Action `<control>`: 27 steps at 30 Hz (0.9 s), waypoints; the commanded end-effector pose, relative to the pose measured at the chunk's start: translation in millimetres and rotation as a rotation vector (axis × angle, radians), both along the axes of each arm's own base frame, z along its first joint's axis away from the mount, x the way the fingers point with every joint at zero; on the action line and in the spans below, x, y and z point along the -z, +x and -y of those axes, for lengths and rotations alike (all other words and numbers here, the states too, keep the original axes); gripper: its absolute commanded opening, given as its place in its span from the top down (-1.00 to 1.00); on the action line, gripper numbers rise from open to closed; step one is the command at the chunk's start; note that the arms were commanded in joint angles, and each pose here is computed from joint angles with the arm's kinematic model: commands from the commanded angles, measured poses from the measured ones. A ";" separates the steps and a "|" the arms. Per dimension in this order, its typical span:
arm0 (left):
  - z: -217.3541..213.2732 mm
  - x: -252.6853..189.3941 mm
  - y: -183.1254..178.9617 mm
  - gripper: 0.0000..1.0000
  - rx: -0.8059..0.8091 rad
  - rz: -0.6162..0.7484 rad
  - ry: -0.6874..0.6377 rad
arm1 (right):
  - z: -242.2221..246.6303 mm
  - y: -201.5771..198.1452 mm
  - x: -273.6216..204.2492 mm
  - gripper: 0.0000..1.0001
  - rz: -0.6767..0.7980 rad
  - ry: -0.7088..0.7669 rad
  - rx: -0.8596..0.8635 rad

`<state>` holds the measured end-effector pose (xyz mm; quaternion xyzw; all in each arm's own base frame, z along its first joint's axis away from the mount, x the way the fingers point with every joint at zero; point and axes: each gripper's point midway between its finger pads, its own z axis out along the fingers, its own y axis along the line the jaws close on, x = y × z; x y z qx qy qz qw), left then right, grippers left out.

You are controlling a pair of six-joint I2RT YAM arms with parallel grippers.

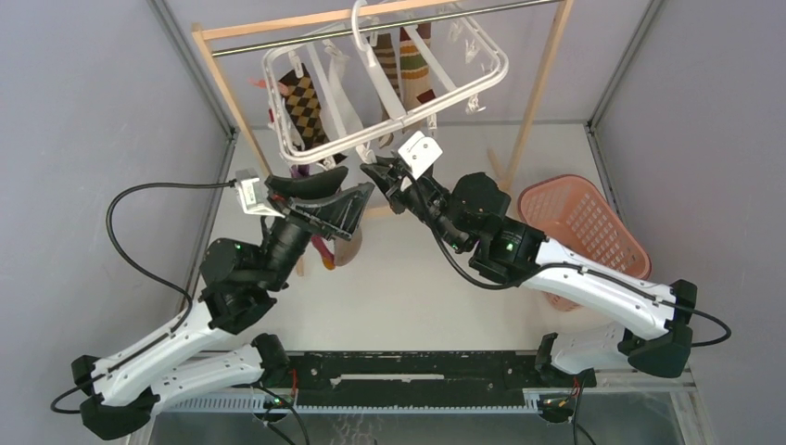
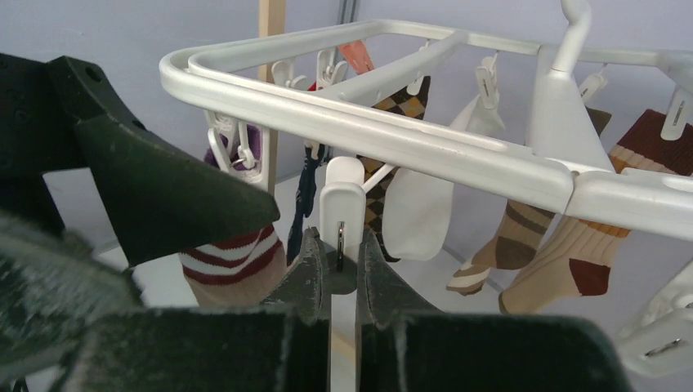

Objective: Clip the socks to the hanger
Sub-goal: Open the clamp at the hanger.

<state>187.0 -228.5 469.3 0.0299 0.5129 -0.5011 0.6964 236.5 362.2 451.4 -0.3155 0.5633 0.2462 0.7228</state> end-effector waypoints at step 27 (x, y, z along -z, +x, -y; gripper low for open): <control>7.8 -53.8 22.5 -0.99 -0.013 -0.152 -0.165 | 16.3 -29.5 -25.5 1.00 0.030 0.070 -0.097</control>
